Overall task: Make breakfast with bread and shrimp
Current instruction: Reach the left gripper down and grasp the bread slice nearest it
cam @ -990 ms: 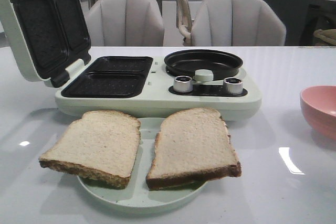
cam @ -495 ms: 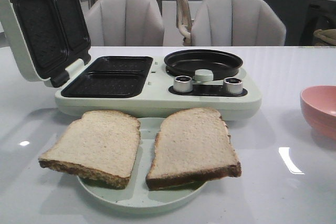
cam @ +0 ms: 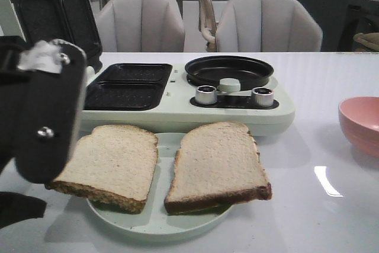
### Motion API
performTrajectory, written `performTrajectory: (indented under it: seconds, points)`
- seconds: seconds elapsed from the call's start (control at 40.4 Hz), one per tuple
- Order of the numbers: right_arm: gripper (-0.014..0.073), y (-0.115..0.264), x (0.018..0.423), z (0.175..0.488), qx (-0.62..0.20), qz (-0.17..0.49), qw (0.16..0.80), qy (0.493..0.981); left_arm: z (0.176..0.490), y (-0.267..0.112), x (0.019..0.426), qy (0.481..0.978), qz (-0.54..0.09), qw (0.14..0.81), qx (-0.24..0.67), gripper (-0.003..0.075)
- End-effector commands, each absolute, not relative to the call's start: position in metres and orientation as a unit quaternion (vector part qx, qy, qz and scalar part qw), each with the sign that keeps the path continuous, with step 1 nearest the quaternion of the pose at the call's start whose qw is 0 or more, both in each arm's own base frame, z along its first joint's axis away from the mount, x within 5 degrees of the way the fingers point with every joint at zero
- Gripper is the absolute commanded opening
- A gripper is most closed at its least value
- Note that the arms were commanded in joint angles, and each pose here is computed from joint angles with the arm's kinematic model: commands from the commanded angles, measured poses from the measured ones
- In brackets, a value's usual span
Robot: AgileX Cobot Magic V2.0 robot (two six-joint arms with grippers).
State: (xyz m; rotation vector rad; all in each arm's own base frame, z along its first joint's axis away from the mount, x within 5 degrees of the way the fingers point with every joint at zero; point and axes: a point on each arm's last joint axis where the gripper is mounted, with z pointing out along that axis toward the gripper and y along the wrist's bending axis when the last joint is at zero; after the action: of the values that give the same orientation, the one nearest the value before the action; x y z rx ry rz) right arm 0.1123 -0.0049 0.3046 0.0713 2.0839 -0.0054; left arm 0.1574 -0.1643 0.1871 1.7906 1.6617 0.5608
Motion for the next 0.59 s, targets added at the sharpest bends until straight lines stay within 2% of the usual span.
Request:
performTrajectory:
  seconds: [0.0,0.124,0.297,0.47,0.569]
  points:
    - [0.0527,-0.006,0.117,0.319,0.028,-0.005,0.542,0.840,0.193,-0.177,0.168,0.624,0.224,0.325,0.674,0.0511]
    - [0.0527,-0.006,0.117,0.319,0.028,-0.005,0.542,0.840,0.181,-0.186,0.175,0.615,0.237,0.305,0.688,0.0481]
    - [0.0527,-0.006,0.117,0.319,0.028,-0.005,0.542,0.840,0.169,-0.187,0.184,0.628,0.280,0.291,0.666,0.0474]
    - [0.0527,-0.006,0.117,0.319,0.028,-0.005,0.542,0.840,0.159,-0.191,0.185,0.619,0.279,0.285,0.677,0.0470]
    - [0.0527,-0.006,0.117,0.319,0.028,-0.005,0.542,0.840,0.159,-0.192,0.187,0.630,0.279,0.294,0.662,0.0433]
